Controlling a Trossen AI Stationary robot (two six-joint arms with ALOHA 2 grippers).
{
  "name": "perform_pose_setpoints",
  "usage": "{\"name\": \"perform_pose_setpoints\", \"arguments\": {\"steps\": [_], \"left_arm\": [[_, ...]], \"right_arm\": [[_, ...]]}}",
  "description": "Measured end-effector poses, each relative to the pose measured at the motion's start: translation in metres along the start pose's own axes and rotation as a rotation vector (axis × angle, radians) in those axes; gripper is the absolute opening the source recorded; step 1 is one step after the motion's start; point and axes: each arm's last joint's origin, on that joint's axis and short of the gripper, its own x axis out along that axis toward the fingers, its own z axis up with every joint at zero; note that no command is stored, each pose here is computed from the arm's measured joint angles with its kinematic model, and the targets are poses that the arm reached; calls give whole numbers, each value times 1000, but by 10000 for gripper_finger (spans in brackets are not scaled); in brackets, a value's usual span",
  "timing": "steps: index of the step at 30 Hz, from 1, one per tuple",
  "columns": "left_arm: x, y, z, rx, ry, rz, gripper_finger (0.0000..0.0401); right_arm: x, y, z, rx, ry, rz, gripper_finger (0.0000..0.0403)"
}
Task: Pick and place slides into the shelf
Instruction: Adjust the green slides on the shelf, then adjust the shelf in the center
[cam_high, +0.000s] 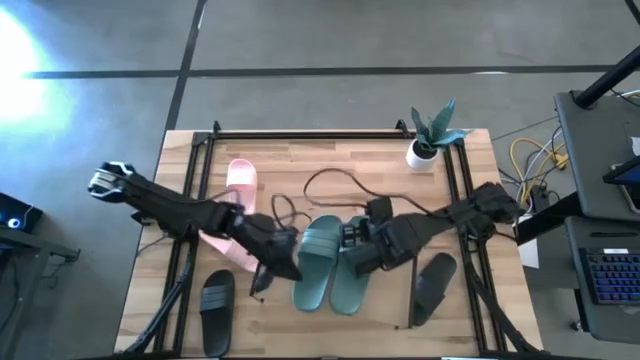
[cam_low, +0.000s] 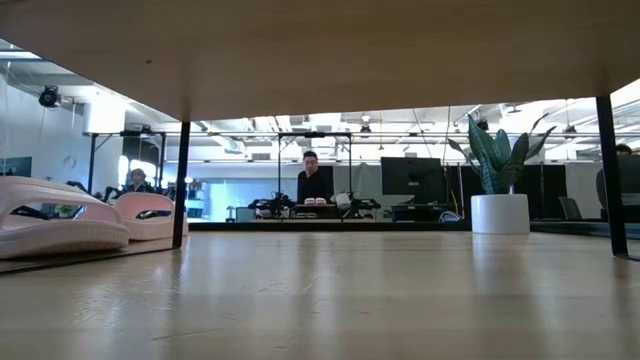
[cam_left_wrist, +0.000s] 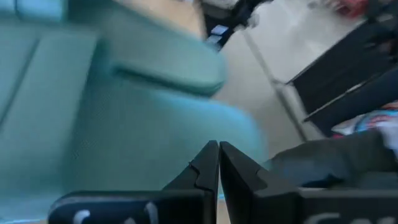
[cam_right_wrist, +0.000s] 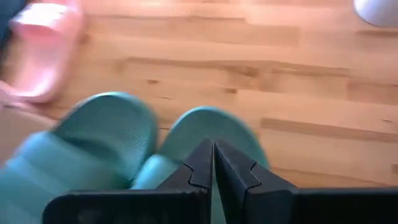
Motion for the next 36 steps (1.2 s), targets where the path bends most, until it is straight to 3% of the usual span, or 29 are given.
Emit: {"name": "perform_pose_setpoints", "arguments": {"steps": [7,16,22,31,36], "left_arm": [[24,12,-10,-25,67,39,0],[21,11,-9,-21,59,35,0],[21,11,-9,-20,61,35,0],[19,10,-8,-15,53,32,0],[1,-3,6,5,-20,-5,0]], "right_arm": [[23,0,4,-36,113,-86,11],[23,12,-4,-81,194,33,11],[17,11,-13,-101,243,44,11],[10,7,-16,-83,148,40,11],[-1,10,-8,-93,73,91,11]]}}
